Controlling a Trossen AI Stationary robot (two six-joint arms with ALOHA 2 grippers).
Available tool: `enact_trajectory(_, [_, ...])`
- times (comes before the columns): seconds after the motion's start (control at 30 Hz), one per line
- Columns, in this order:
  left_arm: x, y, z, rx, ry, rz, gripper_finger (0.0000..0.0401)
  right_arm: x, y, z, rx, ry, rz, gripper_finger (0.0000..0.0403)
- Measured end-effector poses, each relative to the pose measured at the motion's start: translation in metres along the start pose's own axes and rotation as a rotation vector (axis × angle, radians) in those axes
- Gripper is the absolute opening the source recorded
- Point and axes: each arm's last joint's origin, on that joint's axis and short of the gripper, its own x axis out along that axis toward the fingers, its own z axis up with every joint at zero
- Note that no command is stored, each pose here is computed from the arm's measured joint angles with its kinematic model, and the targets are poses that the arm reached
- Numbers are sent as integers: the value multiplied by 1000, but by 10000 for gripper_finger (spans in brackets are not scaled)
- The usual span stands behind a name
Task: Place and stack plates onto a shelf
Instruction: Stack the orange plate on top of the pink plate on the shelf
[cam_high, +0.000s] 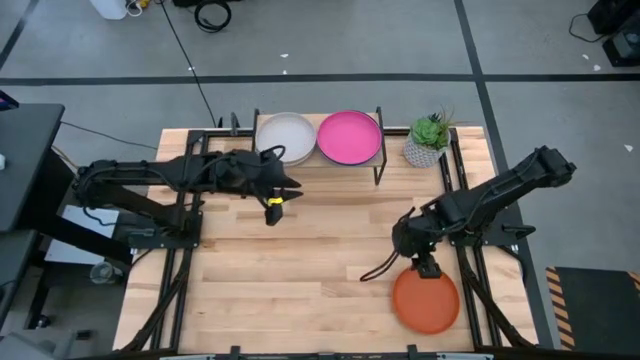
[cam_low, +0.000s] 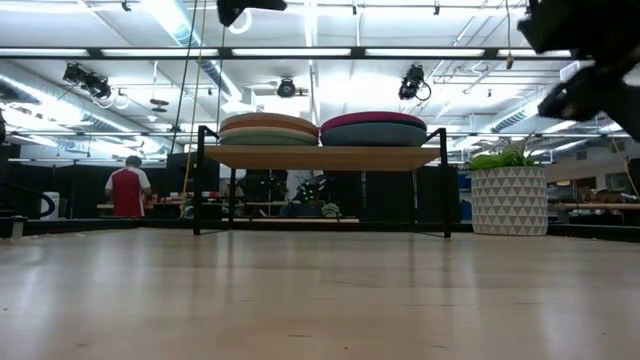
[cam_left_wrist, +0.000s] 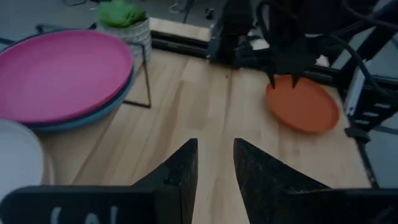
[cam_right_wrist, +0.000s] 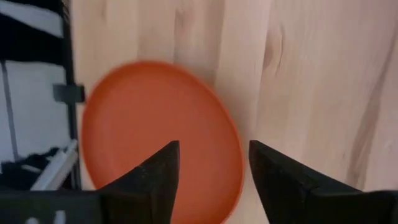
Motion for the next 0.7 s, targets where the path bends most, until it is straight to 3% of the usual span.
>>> enact_trajectory(0.37, [-41, 0, -5, -21, -97, 119, 109, 49, -8, 7, -34, 126, -66, 212])
enact_trajectory(0.7, [-83, 1, -5, -91, -178, 91, 109, 83, -17, 11, -52, 252, -101, 173])
